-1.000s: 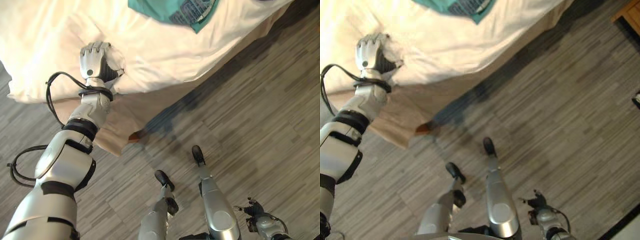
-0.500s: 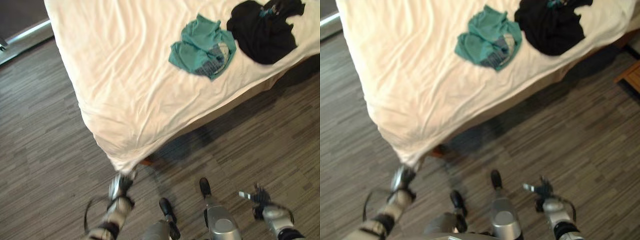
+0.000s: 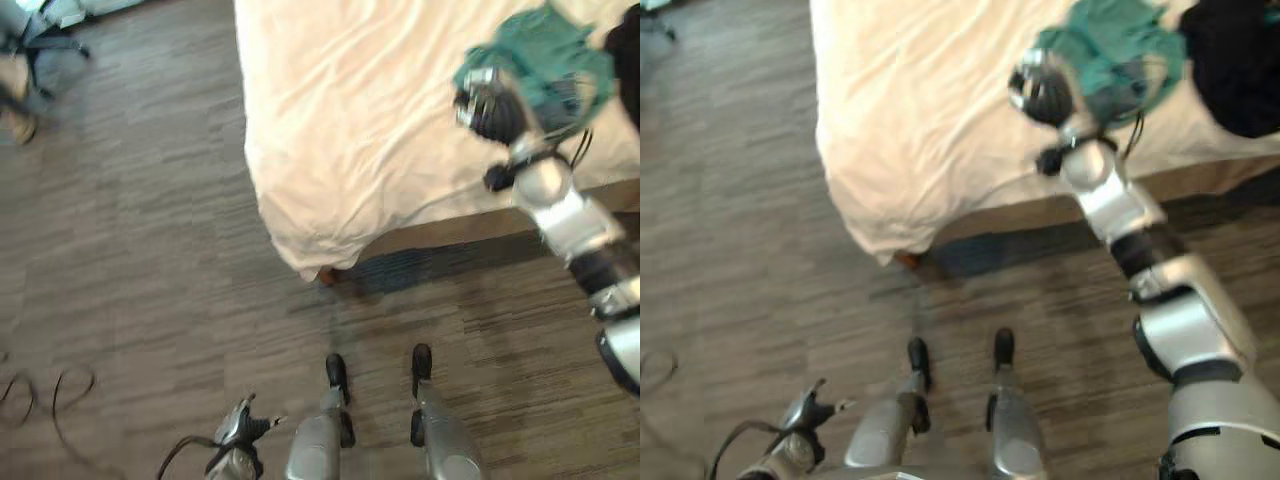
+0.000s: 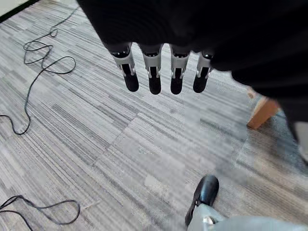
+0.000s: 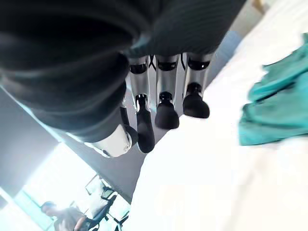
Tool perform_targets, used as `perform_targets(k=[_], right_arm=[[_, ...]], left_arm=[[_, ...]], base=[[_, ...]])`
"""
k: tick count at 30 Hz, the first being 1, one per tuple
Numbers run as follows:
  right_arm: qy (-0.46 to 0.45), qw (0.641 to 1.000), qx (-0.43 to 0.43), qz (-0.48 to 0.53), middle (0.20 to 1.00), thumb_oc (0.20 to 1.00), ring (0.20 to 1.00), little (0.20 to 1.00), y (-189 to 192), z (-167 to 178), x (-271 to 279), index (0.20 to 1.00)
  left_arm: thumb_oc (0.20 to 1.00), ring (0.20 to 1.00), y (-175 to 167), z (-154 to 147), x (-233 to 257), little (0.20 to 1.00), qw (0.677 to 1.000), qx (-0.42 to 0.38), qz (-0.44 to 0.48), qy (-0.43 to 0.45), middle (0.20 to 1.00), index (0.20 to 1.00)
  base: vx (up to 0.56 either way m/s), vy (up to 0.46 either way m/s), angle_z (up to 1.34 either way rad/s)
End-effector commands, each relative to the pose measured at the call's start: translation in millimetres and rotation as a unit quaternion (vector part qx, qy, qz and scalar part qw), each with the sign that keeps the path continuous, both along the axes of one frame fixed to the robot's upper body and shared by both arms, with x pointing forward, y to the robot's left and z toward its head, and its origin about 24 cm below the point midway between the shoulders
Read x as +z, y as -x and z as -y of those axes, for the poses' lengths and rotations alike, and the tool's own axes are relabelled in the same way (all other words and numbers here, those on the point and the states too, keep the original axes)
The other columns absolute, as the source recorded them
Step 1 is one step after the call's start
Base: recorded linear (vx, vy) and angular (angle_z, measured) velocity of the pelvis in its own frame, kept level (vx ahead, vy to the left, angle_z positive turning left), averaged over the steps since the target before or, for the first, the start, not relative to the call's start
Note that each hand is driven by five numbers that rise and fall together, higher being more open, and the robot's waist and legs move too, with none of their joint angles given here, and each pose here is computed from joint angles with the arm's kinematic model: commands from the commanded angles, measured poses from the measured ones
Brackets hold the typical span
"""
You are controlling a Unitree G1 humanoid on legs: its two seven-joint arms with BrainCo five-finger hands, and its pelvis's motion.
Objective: Tidy up the quilt and then pick up the clothes from the bed and put them into the laundry hamper.
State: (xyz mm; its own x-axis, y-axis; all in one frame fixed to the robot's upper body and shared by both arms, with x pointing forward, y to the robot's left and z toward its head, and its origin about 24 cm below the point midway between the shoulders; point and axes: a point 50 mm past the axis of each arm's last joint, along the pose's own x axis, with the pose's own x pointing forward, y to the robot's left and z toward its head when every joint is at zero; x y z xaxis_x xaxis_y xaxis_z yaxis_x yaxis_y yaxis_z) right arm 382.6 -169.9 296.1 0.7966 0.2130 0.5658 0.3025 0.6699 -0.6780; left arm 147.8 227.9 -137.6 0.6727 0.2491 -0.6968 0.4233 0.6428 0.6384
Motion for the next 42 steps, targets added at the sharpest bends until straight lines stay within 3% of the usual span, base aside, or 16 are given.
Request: perform_targets(k=[1, 5, 8, 10, 11, 12, 15, 18, 22, 29, 30, 32, 37, 38, 39, 42], right_arm=[[-0.037, 0.999, -0.038, 0.011, 0.200, 0.200, 0.200, 0.200, -10, 9, 21, 0.200], [-0.027, 0.996, -0.059, -0.062, 0.200, 0.200, 0.200, 0.200, -29, -1, -6, 0.200], [-0.031, 0.980, -0.055, -0.186, 0.200, 0.200, 0.200, 0.200, -38, -20, -81, 0.200], [-0.031, 0.980, -0.055, -0.186, 0.200, 0.200, 0.200, 0.200, -38, -20, -81, 0.200], [-0.015, 0.957, -0.010, -0.290, 0.200, 0.200, 0.200, 0.200, -25, -50, -155, 0.200], [-0.036, 0.940, 0.026, -0.338, 0.200, 0.200, 0.200, 0.200, -12, -64, -187, 0.200], [-0.068, 0.900, 0.147, -0.404, 0.200, 0.200, 0.200, 0.200, 27, -99, -229, 0.200], [-0.077, 0.863, 0.284, -0.410, 0.200, 0.200, 0.200, 0.200, 65, -132, -230, 0.200], [-0.104, 0.873, 0.368, -0.302, 0.200, 0.200, 0.200, 0.200, 72, -134, -167, 0.200], [-0.006, 0.965, 0.223, -0.137, 0.200, 0.200, 0.200, 0.200, 24, -87, -81, 0.200], [0.004, 0.987, 0.095, -0.128, 0.200, 0.200, 0.200, 0.200, -7, -44, -62, 0.200], [-0.035, 0.986, -0.020, -0.163, 0.200, 0.200, 0.200, 0.200, -26, 5, -66, 0.200], [-0.123, 0.925, -0.209, -0.292, 0.200, 0.200, 0.200, 0.200, -11, 109, -140, 0.200], [-0.123, 0.925, -0.210, -0.292, 0.200, 0.200, 0.200, 0.200, -11, 109, -140, 0.200], [-0.175, 0.888, -0.249, -0.344, 0.200, 0.200, 0.200, 0.200, 14, 133, -192, 0.200], [-0.274, 0.796, -0.310, -0.442, 0.200, 0.200, 0.200, 0.200, 88, 147, -302, 0.200]], left_arm=[[1.000, 1.000, -30, -28, 20, 1.000, 0.997, -0.026, 0.040, -0.053, 1.000, 1.000], [1.000, 1.000, -42, -20, 24, 1.000, 0.997, -0.030, 0.061, -0.041, 1.000, 1.000], [1.000, 1.000, -49, -5, 24, 1.000, 0.996, -0.047, 0.071, -0.032, 1.000, 1.000], [1.000, 1.000, -49, -5, 24, 1.000, 0.996, -0.047, 0.071, -0.032, 1.000, 1.000], [1.000, 1.000, -42, -3, 19, 1.000, 0.996, -0.058, 0.050, -0.043, 1.000, 1.000], [1.000, 1.000, -38, -4, 16, 1.000, 0.997, -0.056, 0.040, -0.047, 1.000, 1.000], [1.000, 1.000, -32, -6, 13, 1.000, 0.997, -0.051, 0.021, -0.054, 1.000, 1.000], [1.000, 1.000, -29, -14, 13, 1.000, 0.997, -0.046, 0.009, -0.064, 1.000, 1.000], [1.000, 1.000, -34, -25, 18, 1.000, 0.996, -0.042, 0.011, -0.079, 1.000, 1.000], [1.000, 1.000, -60, -21, 32, 1.000, 0.995, -0.041, 0.060, -0.061, 1.000, 1.000], [1.000, 1.000, -71, -13, 39, 1.000, 0.993, -0.066, 0.081, -0.053, 1.000, 1.000], [1.000, 1.000, -82, -2, 44, 1.000, 0.989, -0.096, 0.099, -0.045, 1.000, 1.000], [1.000, 1.000, -88, 22, 42, 1.000, 0.984, -0.148, 0.091, -0.033, 1.000, 1.000], [1.000, 1.000, -88, 22, 42, 1.000, 0.984, -0.148, 0.091, -0.033, 1.000, 1.000], [1.000, 1.000, -91, 26, 42, 1.000, 0.984, -0.150, 0.089, -0.030, 1.000, 1.000], [1.000, 1.000, -96, 33, 46, 1.000, 0.986, -0.133, 0.100, -0.006, 1.000, 1.000]], base=[[-0.04, -0.059, 0.48], [-0.02, -0.042, 0.32], [0.02, 0.011, 0.29], [0.03, 0.037, 0.05], [0.09, 0.088, -0.05], [0.11, 0.105, -0.05], [0.09, 0.058, -0.01], [0.10, 0.051, -0.10], [0.06, 0.047, -0.15], [-0.01, 0.007, -0.26], [-0.05, 0.015, -0.10], [-0.05, 0.036, -0.09], [0.00, 0.039, -0.03], [0.04, 0.034, -0.03], [0.05, 0.013, -0.01], [0.08, -0.030, 0.10]])
